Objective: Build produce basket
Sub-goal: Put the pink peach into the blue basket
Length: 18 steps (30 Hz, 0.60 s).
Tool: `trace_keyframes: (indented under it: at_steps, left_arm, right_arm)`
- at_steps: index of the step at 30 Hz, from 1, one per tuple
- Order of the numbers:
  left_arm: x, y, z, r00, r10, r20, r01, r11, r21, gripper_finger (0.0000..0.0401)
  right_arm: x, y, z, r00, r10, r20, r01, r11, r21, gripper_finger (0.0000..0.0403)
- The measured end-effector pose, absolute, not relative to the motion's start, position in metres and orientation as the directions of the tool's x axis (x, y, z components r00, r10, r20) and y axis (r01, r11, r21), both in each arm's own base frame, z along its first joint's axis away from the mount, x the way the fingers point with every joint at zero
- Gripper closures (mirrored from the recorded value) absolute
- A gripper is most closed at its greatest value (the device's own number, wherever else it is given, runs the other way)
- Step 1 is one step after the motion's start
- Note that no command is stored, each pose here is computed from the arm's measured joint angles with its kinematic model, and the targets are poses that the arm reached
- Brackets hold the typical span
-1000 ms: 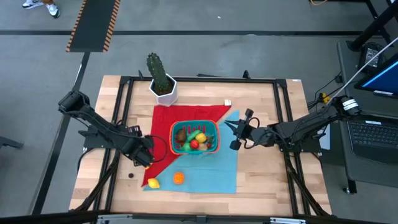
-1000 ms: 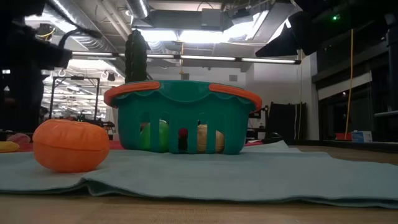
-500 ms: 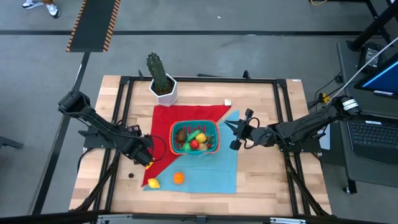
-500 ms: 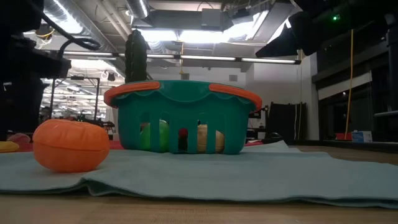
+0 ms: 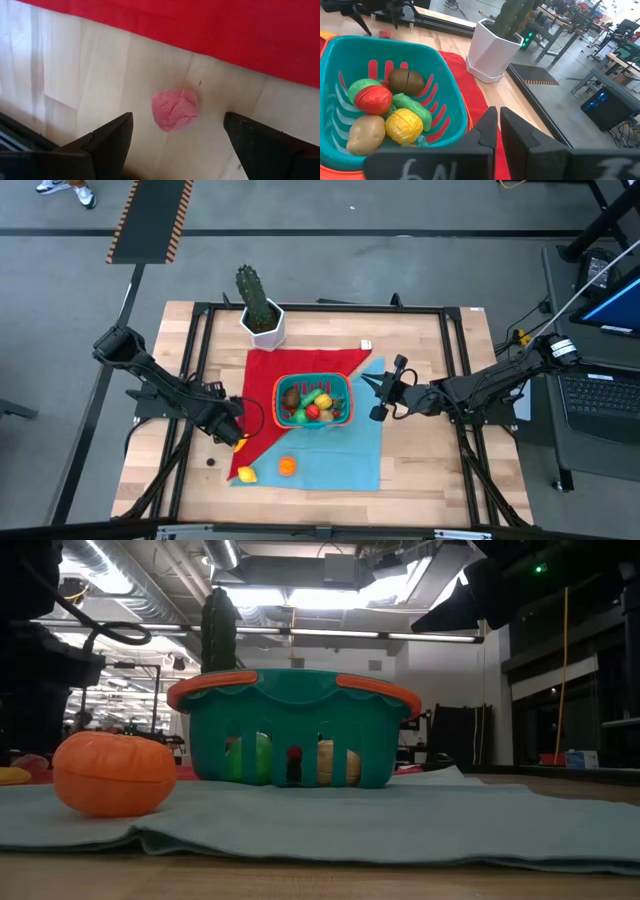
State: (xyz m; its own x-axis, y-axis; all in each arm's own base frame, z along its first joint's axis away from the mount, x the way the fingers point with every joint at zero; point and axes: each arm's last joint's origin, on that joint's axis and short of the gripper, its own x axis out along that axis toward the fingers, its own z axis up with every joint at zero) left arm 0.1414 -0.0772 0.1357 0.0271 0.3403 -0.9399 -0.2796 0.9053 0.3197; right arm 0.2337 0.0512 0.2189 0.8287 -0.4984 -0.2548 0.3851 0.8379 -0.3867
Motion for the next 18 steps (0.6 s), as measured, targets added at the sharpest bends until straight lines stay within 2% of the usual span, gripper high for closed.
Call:
trace_keyframes:
  at_steps: [18]
  left_arm:
    - [0.1453, -0.0738, 0.1341, 0.014, 0.298, -0.954, -0.319, 0.906, 0.278, 0.0088]
  right_arm:
    - [0.2337, 0.0512, 0.2189, 0.829, -0.498, -0.255, 0.385, 0.838, -0.387, 0.0377]
